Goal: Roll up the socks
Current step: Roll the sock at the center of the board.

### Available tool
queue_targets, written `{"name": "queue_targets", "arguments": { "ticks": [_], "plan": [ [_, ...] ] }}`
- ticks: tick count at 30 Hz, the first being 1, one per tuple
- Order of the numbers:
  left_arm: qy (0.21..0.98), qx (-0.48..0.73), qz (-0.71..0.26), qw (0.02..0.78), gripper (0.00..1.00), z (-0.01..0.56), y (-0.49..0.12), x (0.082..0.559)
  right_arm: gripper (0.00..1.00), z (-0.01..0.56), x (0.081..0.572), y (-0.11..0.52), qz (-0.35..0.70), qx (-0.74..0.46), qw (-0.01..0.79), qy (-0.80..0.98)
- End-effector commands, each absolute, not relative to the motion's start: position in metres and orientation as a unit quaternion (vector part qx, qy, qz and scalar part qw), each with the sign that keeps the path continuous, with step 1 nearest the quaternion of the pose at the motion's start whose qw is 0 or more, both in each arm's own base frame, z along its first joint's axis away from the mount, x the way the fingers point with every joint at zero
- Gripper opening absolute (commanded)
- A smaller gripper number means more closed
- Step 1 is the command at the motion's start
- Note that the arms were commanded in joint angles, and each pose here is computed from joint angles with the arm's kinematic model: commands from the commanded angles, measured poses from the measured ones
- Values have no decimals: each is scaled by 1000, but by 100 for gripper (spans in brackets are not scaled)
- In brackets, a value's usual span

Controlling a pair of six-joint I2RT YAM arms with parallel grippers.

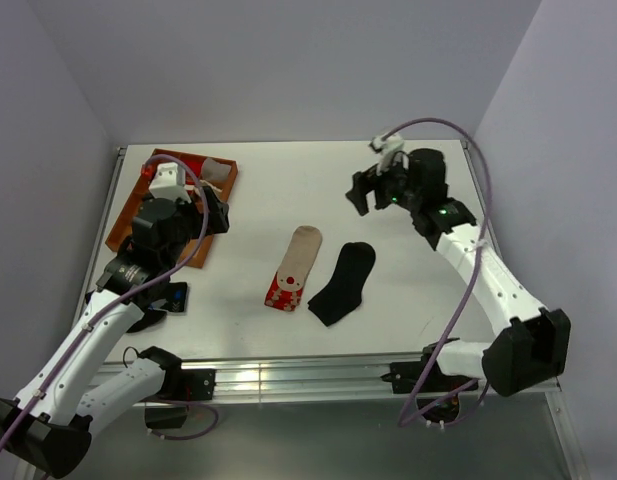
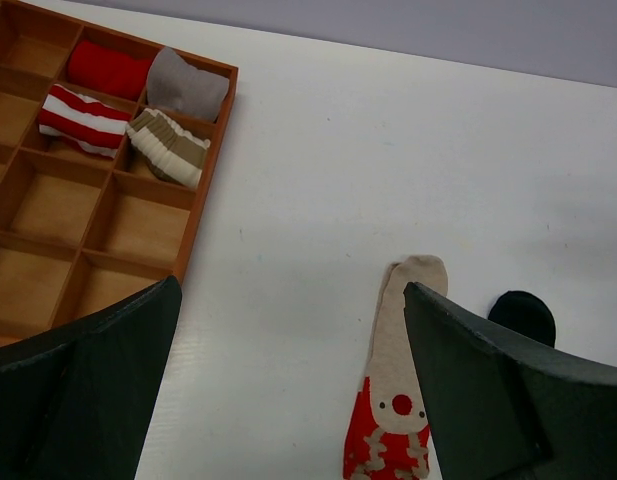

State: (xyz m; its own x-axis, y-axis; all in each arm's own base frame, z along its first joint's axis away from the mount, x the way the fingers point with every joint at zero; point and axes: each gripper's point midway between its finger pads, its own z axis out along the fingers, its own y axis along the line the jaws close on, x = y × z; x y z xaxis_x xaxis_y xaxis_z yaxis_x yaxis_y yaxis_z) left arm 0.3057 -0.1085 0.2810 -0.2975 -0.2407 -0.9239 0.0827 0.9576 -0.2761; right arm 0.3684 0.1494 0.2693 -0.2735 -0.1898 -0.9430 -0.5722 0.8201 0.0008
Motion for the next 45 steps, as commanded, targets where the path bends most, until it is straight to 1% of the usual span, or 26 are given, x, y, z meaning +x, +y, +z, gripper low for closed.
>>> {"name": "queue_targets", "arguments": {
  "ticks": [1, 4, 10, 16, 17, 20, 22, 26, 33, 45],
  "plan": [
    [785, -63, -135, 602, 99, 289, -105, 308, 89, 245, 356, 195, 162, -322, 513, 779],
    [784, -70, -133, 603, 99, 289, -102, 309, 87, 207, 335, 235, 157, -385, 474, 777],
    [770, -103, -137, 615, 100, 296, -86, 309, 76, 146, 290, 285, 151, -471, 401, 771],
    [760, -141, -121, 623, 99, 297, -66, 312, 66, 111, 254, 314, 148, -523, 348, 764],
    [758, -146, -119, 624, 99, 298, -63, 312, 61, 106, 248, 318, 148, -529, 340, 764],
    [754, -163, -115, 626, 99, 298, -55, 313, 54, 94, 233, 330, 147, -544, 330, 758],
    [754, -170, -110, 625, 98, 298, -51, 313, 53, 84, 223, 336, 146, -554, 318, 755],
    [751, -179, -109, 626, 98, 299, -46, 314, 46, 73, 210, 345, 147, -566, 296, 755],
    [754, -176, -114, 622, 98, 296, -47, 316, 45, 52, 199, 351, 144, -578, 269, 757],
    [761, -169, -118, 616, 98, 293, -50, 318, 47, 36, 188, 355, 153, -587, 232, 760]
  ]
}}
